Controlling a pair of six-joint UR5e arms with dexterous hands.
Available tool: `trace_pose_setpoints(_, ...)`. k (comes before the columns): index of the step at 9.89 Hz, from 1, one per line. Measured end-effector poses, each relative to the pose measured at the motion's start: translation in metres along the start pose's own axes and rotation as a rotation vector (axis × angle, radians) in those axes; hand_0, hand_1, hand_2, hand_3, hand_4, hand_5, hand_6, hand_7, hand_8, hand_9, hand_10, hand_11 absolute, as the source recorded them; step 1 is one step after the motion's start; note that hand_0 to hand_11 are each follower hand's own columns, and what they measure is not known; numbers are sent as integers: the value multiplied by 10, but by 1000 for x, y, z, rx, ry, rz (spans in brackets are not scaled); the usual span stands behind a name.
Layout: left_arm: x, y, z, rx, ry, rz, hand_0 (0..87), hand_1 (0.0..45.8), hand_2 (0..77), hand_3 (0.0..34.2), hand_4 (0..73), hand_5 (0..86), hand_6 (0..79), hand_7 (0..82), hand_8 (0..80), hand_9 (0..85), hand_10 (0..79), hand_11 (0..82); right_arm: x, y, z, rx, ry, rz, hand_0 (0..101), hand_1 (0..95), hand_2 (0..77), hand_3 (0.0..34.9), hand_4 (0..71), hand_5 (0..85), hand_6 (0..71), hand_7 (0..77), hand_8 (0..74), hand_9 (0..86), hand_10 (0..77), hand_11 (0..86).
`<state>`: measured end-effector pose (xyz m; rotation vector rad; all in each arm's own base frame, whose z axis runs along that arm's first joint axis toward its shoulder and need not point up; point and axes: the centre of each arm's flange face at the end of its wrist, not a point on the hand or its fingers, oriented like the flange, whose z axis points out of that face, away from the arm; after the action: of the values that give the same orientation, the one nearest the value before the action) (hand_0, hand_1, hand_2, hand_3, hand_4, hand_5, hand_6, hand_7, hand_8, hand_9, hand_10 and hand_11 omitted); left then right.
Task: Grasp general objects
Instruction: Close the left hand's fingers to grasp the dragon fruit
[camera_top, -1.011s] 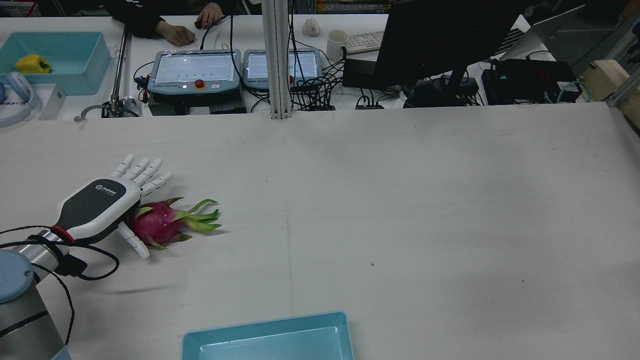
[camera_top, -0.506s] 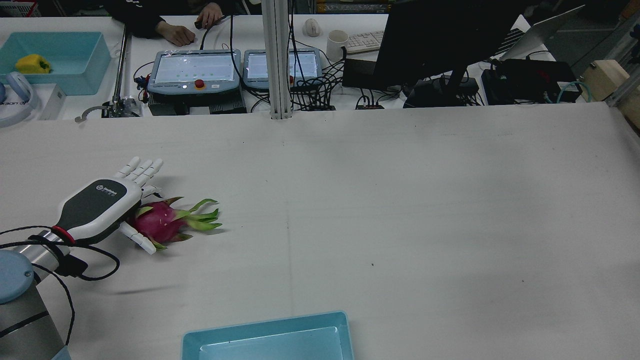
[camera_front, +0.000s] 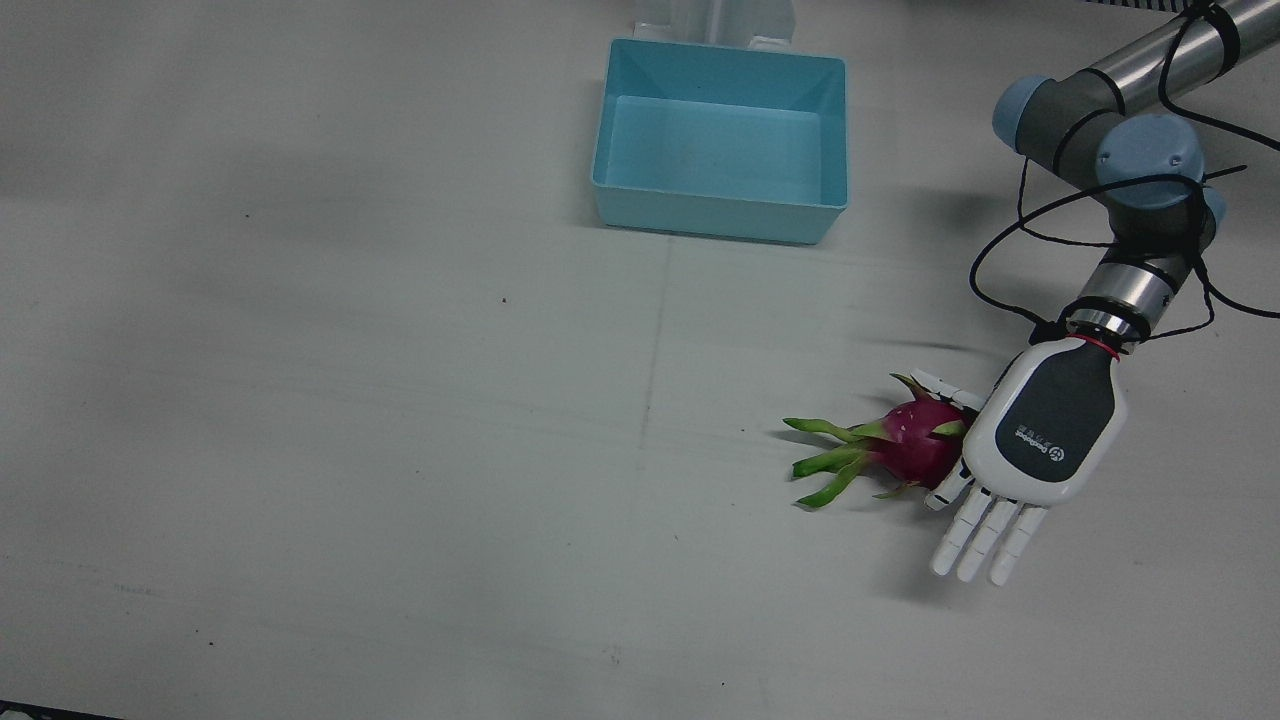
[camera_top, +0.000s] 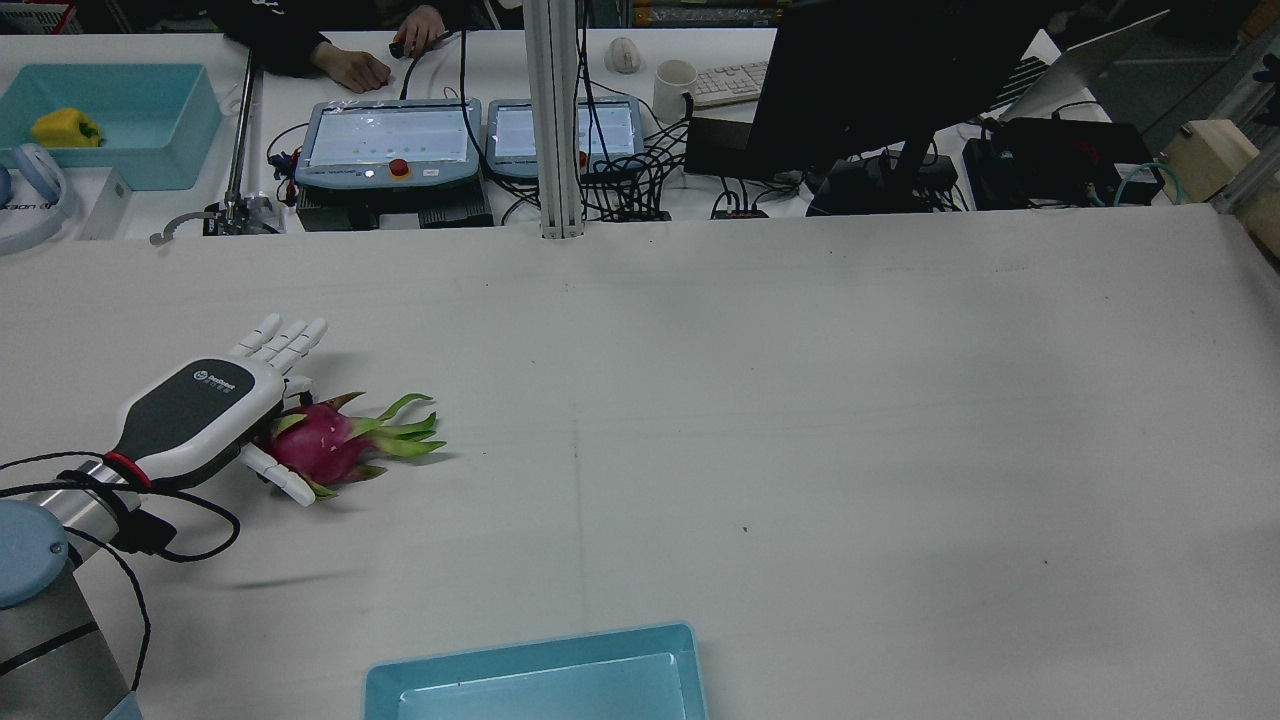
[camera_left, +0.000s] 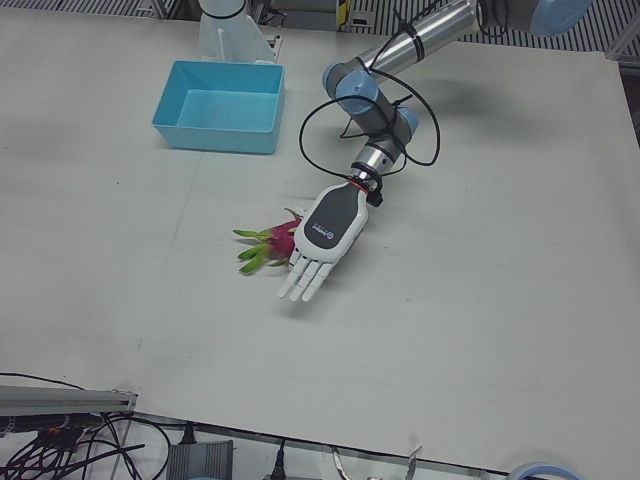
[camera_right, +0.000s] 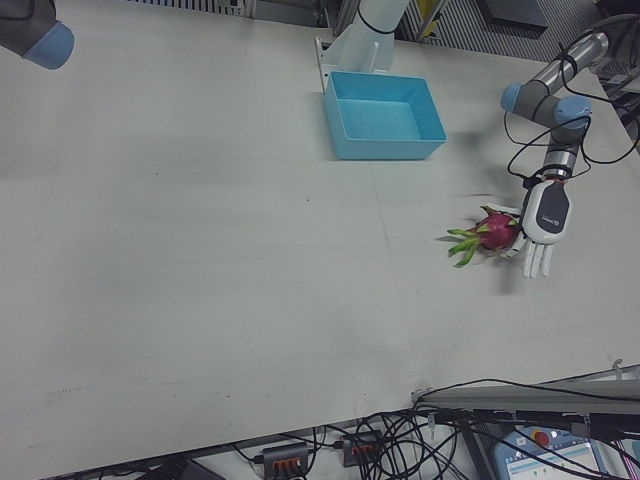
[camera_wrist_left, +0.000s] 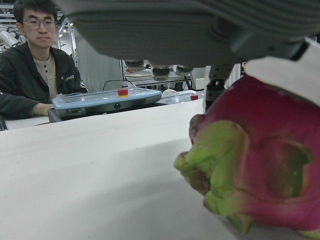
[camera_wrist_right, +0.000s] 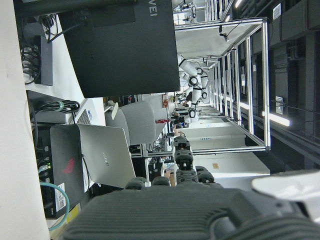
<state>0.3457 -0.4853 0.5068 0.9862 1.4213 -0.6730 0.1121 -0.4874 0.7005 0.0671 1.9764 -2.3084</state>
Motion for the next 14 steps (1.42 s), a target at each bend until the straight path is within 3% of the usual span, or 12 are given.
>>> trace_pose_setpoints(2,0,0,0,1,0,0,207,0,0,0,235,415,0,0,71,5,5,5,0,0,0,0,0,0,0,44,16,0,0,0,0,0,0,5,0,5)
trace_pose_setpoints(4,0,0,0,1,0,0,248,0,0,0,256,442,0,0,76,5,5,5,0,0,0,0,0,0,0,49,16,0,0,0,0,0,0,5,0,5)
trace_pose_setpoints(5,0,0,0,2,-1,0,310,0,0,0,278,464,0,0,76,5,5,5,0,0,0,0,0,0,0,49,16,0,0,0,0,0,0,5,0,5)
trace_pose_setpoints(7,0,0,1,1,2,-3,318,0,0,0,284,475,0,44,87,5,5,5,0,0,0,0,0,0,0,49,16,0,0,0,0,0,0,5,0,5)
trace_pose_setpoints(8,0,0,1,-1,5,-8,318,0,11,0,305,480,5,60,87,5,5,5,0,0,0,0,0,0,0,49,16,0,0,0,0,0,0,5,0,5)
trace_pose_setpoints(9,2,0,1,-5,10,-15,316,0,76,0,322,475,5,71,87,5,5,5,0,0,0,0,0,0,0,49,16,0,0,0,0,0,0,5,0,5)
trace_pose_setpoints(12,25,-3,-4,-49,35,-57,248,0,136,0,344,475,5,109,98,5,5,5,0,0,0,0,0,0,0,49,16,0,0,0,0,0,0,5,0,5)
trace_pose_setpoints(13,37,-6,-8,-56,44,-65,175,0,164,0,360,475,11,109,93,5,5,5,0,0,0,0,-1,0,0,49,16,0,0,0,0,0,0,5,0,5)
trace_pose_setpoints(14,54,-11,-13,-67,55,-71,157,0,185,0,365,475,22,109,93,5,5,5,0,0,0,0,-1,0,0,49,16,0,0,0,0,0,0,5,0,5)
